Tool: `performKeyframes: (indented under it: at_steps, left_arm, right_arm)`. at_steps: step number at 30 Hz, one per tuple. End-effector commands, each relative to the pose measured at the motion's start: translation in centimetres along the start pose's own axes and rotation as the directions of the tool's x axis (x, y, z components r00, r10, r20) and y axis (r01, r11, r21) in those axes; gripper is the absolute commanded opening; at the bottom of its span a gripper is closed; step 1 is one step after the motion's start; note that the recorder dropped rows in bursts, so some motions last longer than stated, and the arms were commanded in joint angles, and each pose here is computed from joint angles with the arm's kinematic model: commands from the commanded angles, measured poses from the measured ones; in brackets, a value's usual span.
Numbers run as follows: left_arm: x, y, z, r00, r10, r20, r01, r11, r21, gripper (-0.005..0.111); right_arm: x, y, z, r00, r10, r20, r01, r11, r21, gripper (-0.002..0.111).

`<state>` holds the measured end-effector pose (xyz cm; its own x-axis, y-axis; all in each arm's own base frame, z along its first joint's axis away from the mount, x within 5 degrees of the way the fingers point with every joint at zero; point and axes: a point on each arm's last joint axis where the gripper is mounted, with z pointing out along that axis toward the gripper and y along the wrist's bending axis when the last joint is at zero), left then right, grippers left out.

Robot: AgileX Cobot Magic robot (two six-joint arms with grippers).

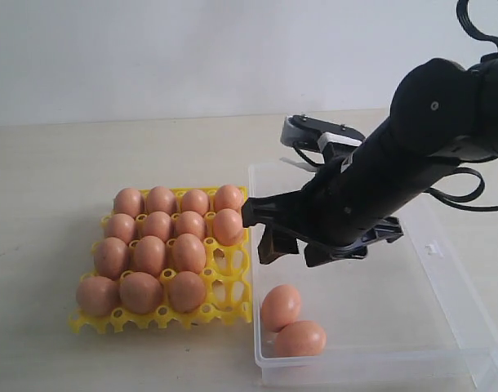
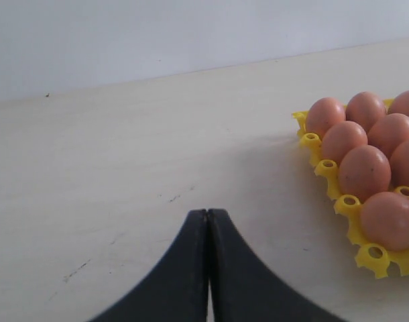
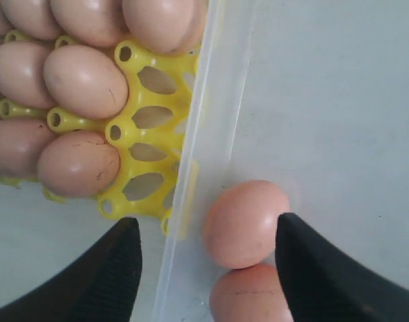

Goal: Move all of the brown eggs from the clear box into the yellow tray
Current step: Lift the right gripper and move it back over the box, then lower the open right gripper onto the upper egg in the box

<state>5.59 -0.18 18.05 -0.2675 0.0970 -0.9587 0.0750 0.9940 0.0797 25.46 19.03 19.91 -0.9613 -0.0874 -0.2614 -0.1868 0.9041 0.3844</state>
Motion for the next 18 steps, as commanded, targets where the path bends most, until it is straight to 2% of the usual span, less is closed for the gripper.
performKeyframes:
  at_steps: [1,6,18]
  left_arm:
    - [-0.2,0.0,0.0,1.000,-0.006,0.014,0.006,1.000,0.004,0.000]
    - [-0.2,0.0,0.0,1.000,-0.006,0.014,0.006,1.000,0.004,0.000]
    - [-0.2,0.0,0.0,1.000,-0.006,0.014,0.006,1.000,0.004,0.000]
  right_arm:
    - [0.4,-1.2,0.4,0.999,0.046,-0.023,-0.045,0.999,0.009,0.054]
    - [1.1,-2.0,1.1,0.991,0.130,-0.013,-0.130,0.991,-0.005,0.053]
    - [1.4,-2.8,3.7,0.980,0.197,-0.034,-0.197,0.980,0.008,0.053]
